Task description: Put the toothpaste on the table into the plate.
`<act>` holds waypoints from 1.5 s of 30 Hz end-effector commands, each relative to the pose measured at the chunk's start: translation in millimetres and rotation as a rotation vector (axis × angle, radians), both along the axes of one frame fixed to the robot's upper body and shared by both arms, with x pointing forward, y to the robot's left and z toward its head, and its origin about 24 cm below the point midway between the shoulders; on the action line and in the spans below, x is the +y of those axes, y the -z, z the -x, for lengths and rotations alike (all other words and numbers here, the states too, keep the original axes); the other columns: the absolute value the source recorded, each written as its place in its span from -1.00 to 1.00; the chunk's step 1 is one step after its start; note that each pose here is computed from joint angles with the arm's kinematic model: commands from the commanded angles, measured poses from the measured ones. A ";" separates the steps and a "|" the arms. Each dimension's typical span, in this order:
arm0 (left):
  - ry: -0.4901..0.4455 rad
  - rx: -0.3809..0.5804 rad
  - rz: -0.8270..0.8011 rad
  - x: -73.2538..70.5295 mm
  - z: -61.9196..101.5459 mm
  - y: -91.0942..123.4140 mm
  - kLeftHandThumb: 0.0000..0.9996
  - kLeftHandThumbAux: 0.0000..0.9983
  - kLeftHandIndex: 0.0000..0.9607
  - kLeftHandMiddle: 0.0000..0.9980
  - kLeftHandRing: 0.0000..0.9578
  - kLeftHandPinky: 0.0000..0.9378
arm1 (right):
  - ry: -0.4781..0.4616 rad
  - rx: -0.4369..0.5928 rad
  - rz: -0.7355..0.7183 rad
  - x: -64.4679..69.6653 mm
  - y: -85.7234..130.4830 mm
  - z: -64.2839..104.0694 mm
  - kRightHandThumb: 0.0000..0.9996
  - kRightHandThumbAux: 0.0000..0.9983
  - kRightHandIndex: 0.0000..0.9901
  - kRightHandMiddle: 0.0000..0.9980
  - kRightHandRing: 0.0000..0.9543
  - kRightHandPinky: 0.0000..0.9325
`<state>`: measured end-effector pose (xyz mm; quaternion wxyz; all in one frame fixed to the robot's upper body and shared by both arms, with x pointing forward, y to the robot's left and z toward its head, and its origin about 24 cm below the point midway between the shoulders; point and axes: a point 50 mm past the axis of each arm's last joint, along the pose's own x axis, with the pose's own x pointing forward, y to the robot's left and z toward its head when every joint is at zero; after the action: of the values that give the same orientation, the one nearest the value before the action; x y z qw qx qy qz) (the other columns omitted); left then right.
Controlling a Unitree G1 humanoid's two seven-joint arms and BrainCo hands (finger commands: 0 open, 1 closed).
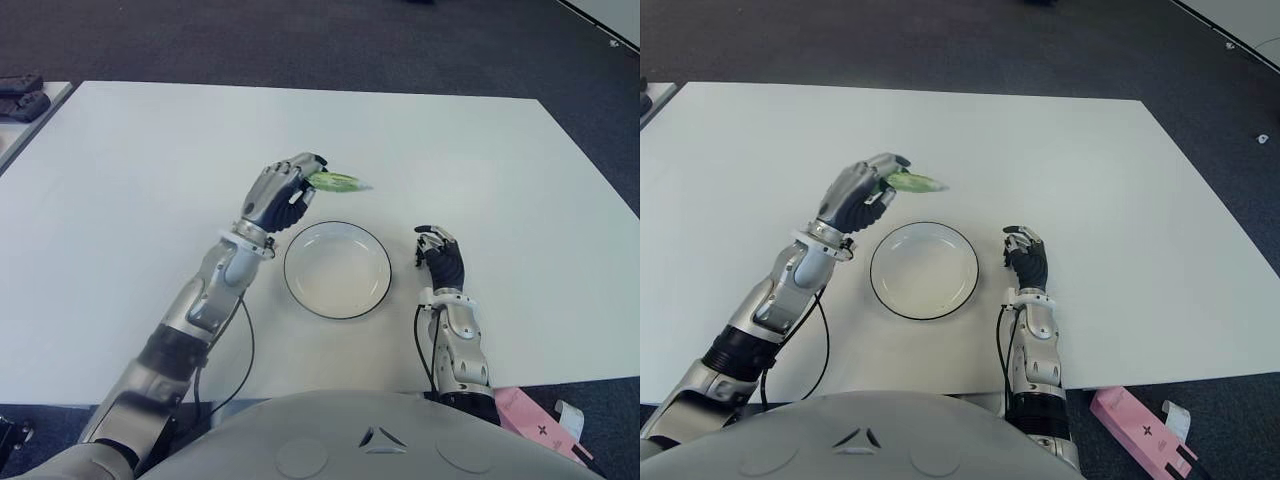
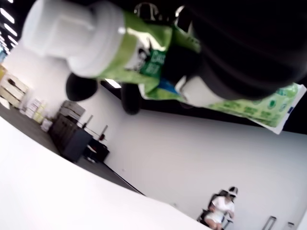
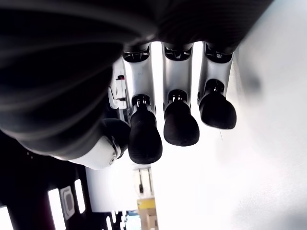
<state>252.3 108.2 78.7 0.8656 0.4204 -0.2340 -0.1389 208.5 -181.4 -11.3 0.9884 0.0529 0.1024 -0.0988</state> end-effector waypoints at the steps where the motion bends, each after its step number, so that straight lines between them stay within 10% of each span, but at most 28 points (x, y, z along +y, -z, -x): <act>1: 0.112 0.078 -0.053 -9.8 3.2 12.6 0.71 0.33 -0.14 0.09 0.89 0.88 | 0.006 0.111 -0.034 1.0 17.5 10.5 0.41 0.46 -0.12 0.58 0.64 0.67; 17: 0.272 0.162 -0.443 -23.5 5.7 43.3 0.71 0.33 -0.13 0.10 0.91 0.91 | 0.028 0.117 -0.037 0.0 16.2 12.2 0.40 0.46 -0.12 0.58 0.65 0.70; 36: 0.420 0.268 -0.542 -25.0 17.7 70.4 0.70 0.34 -0.15 0.11 0.86 0.87 | 0.022 0.110 -0.038 -0.5 16.0 14.9 0.40 0.46 -0.12 0.58 0.64 0.68; 45: 0.432 0.287 -0.529 -16.2 18.3 40.3 0.70 0.32 -0.14 0.09 0.54 0.40 | 0.025 0.104 -0.028 -2.1 16.7 15.7 0.40 0.45 -0.12 0.58 0.63 0.66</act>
<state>235.5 84.5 25.7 0.7087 0.5427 -0.1596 -0.4216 204.4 -183.0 -10.9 0.9869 0.0591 0.1075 -0.1045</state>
